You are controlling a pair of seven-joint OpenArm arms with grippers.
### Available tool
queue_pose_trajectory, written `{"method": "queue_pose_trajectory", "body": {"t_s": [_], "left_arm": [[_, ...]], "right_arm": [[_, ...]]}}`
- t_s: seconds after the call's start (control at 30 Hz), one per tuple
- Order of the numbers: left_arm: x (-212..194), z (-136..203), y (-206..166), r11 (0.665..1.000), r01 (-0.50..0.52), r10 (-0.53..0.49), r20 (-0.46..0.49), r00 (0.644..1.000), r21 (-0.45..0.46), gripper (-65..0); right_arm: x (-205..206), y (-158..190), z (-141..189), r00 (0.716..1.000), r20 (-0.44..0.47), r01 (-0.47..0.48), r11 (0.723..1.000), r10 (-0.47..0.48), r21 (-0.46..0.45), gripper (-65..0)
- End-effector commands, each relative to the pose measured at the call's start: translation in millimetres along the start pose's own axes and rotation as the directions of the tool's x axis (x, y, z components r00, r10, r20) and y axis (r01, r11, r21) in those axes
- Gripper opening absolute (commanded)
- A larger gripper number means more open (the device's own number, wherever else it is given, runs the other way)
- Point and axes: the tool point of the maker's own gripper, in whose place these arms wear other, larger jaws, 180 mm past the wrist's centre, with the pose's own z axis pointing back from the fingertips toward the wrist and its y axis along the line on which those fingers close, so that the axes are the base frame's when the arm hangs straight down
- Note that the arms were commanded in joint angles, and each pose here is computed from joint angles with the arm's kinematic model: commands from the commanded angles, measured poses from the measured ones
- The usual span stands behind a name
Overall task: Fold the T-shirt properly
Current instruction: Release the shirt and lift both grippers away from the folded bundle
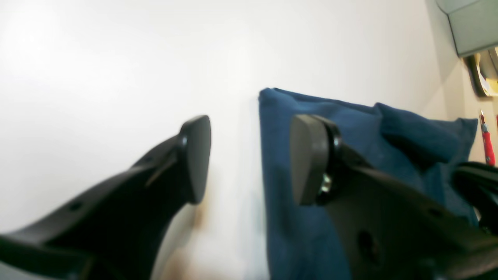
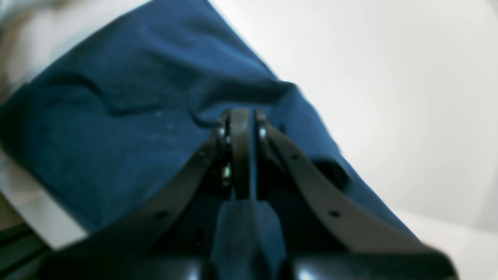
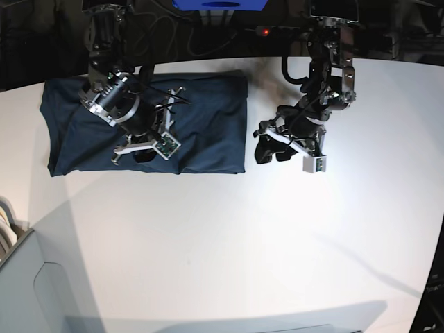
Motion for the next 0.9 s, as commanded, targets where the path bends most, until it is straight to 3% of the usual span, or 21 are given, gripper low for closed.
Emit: {"method": "queue_pose_trajectory", "body": {"t_s": [0.0, 0.17, 0.43, 0.6, 0.77, 0.87], "left_arm": [[11, 4, -5, 1.0, 0.009, -0.008, 0.037, 0.999, -0.019, -33.6], [5, 6, -4, 1.0, 0.005, -0.004, 0.028, 1.0, -0.016, -33.6], [1, 6, -2, 1.0, -0.001, 0.001, 0.02, 1.0, -0.013, -33.6], [2, 6, -1, 1.0, 0.004, -0.004, 0.021, 1.0, -0.011, -33.6], [7, 8, 2, 1.0, 0.009, -0.009, 0.031, 0.999, -0.003, -33.6], [16, 12, 15, 0.999, -0.014, 0.012, 0.063, 0.998, 0.029, -33.6]], "right_arm": [[9, -5, -4, 0.999, 0.033, -0.011, 1.0, 0.011, 0.006, -63.8], [-8, -22, -26, 0.999, -0.018, 0.035, 0.999, -0.035, 0.018, -65.0], [-48, -85, -25, 0.98, -0.078, 0.175, 0.979, -0.183, -0.102, -65.0], [-78, -120, 0, 0.959, -0.092, 0.244, 0.946, -0.268, -0.214, -65.0], [-100, -149, 46, 0.956, -0.145, 0.193, 0.921, -0.254, -0.338, -64.8], [-108, -163, 65, 0.951, -0.167, 0.179, 0.902, -0.261, -0.392, -60.7]]}}
